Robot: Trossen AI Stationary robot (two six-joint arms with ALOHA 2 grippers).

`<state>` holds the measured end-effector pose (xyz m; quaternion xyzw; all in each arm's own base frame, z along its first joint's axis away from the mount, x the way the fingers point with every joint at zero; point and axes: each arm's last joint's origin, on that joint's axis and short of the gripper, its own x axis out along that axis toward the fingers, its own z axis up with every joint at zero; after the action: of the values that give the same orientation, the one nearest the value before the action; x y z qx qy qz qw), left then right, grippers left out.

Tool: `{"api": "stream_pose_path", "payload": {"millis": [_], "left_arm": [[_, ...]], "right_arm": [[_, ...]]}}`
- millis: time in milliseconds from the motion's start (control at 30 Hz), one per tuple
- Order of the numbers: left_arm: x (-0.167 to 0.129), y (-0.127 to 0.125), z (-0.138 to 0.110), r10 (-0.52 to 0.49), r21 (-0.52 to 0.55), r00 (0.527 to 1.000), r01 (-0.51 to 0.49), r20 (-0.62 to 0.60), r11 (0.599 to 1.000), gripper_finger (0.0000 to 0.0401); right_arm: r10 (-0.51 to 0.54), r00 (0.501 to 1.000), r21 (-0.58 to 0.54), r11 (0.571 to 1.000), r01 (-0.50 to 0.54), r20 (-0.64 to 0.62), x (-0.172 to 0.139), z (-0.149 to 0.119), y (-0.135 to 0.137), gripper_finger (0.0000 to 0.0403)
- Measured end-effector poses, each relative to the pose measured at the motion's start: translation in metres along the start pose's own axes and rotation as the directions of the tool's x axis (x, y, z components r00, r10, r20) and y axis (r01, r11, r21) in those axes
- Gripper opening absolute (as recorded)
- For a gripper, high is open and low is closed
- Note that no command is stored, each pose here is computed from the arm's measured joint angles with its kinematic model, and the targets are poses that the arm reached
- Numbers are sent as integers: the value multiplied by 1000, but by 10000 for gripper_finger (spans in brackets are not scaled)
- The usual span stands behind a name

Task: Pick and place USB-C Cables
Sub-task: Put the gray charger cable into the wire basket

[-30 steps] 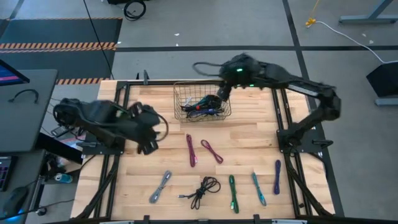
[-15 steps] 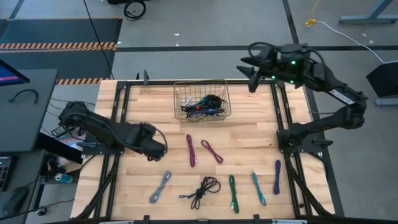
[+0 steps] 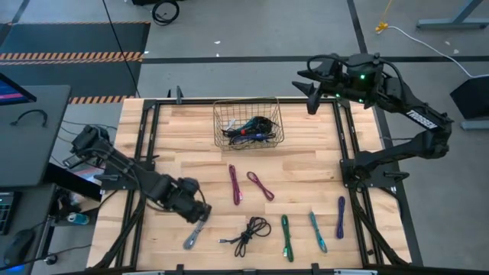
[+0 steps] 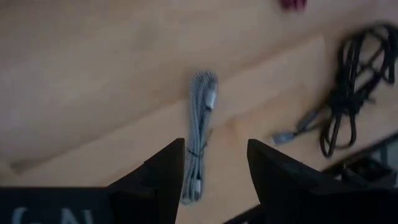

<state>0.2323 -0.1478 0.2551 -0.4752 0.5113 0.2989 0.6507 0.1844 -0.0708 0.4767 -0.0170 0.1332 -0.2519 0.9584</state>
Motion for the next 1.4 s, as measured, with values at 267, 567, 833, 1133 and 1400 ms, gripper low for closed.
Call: {"api": "stream_pose_path", "payload": {"millis": [267,567,833,1133,1400], "left_arm": [[46,20,-23,-114,-43,992,112,-60,993,181],[74,44,-25,-83,-64,987,75,-134,995,181],[73,30,-25,-205,29,974,208,-101,978,180],[98,16,-30,-119,182,982,145,-146,973,148],[113,4,-31,-70,250,988,103,-138,963,121]], "right_arm": [[1,1000,-10,1000,-1,-17,7,-1,1,181],[2,1000,4,1000,-2,-31,11,-3,2,181],[1,1000,32,999,-1,-24,11,-2,2,181],[2,1000,61,998,-1,-23,11,-2,2,181],[46,999,86,995,-46,-6,11,0,3,181]]}}
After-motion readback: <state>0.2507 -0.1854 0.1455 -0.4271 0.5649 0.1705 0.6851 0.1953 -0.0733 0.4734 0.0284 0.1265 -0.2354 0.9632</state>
